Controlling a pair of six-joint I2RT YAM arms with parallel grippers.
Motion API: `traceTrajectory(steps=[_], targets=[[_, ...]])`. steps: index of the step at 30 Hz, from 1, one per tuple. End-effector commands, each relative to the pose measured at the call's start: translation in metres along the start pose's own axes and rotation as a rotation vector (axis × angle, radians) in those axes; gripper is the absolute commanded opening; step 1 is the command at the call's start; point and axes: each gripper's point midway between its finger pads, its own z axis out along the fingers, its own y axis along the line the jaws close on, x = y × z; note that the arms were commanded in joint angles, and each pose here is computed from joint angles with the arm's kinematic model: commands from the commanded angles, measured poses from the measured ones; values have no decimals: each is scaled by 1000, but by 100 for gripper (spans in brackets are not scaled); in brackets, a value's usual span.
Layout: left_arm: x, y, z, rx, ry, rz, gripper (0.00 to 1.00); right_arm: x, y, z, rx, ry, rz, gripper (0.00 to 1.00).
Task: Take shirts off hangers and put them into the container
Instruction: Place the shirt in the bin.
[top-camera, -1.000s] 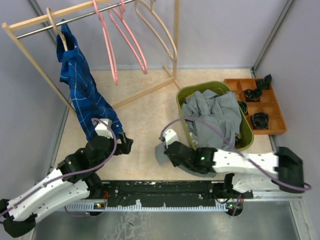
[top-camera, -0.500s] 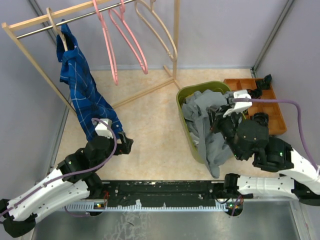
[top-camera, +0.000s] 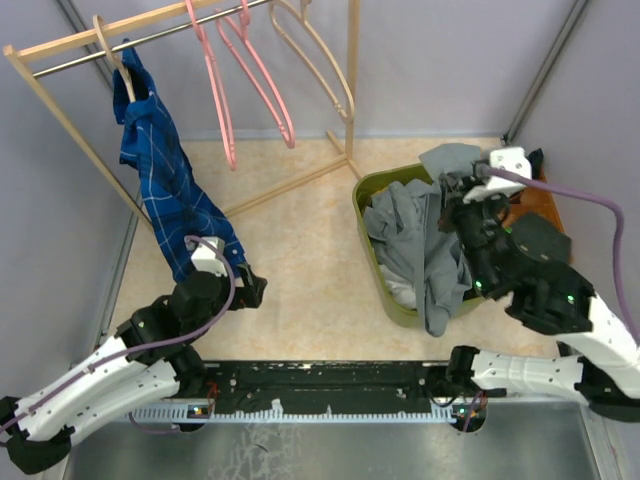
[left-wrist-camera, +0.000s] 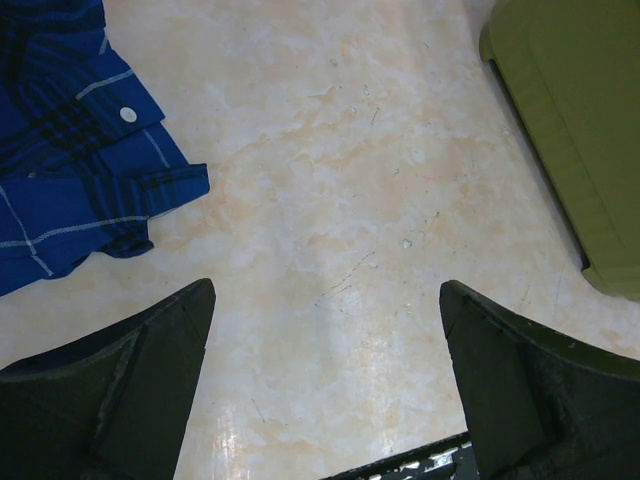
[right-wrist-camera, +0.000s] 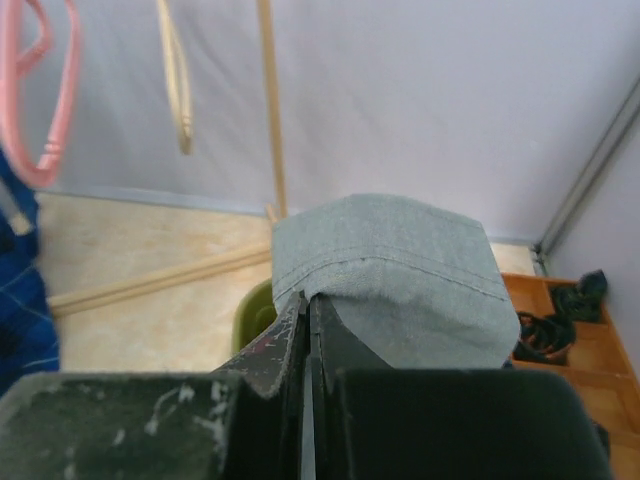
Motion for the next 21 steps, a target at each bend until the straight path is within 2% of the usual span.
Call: traceTrajectory(steps=[1,4,7,10,15,17,19,20,21], targets=[[-7,-4,-1,7,-16,-9,99,40,17,46,-24,106,-110,0],[-8,-5,-1,9,-14,-10,99,106,-3,92,0,277,-56,0],[-8,-4,-3,8,-14,-12,99,164,3,110,-38,434,-25,0],[-10,-2,-4,3,-28,-26,99,238,6,113,-17,595,-29,0],[-11,-2,-5,11,-39,-32,99,356,0,88,21,912,22,0],[-11,-3,-5,15,-38,-26,99,364,-2,84,25,958,27,0],[-10,-4,-4,17,-31,-22,99,349,-2,89,20,932,25,0],[-9,-5,-4,18,-26,-20,99,334,-1,92,12,906,28,2],[-8,-5,-3,17,-24,-17,99,317,0,95,2,877,31,9]])
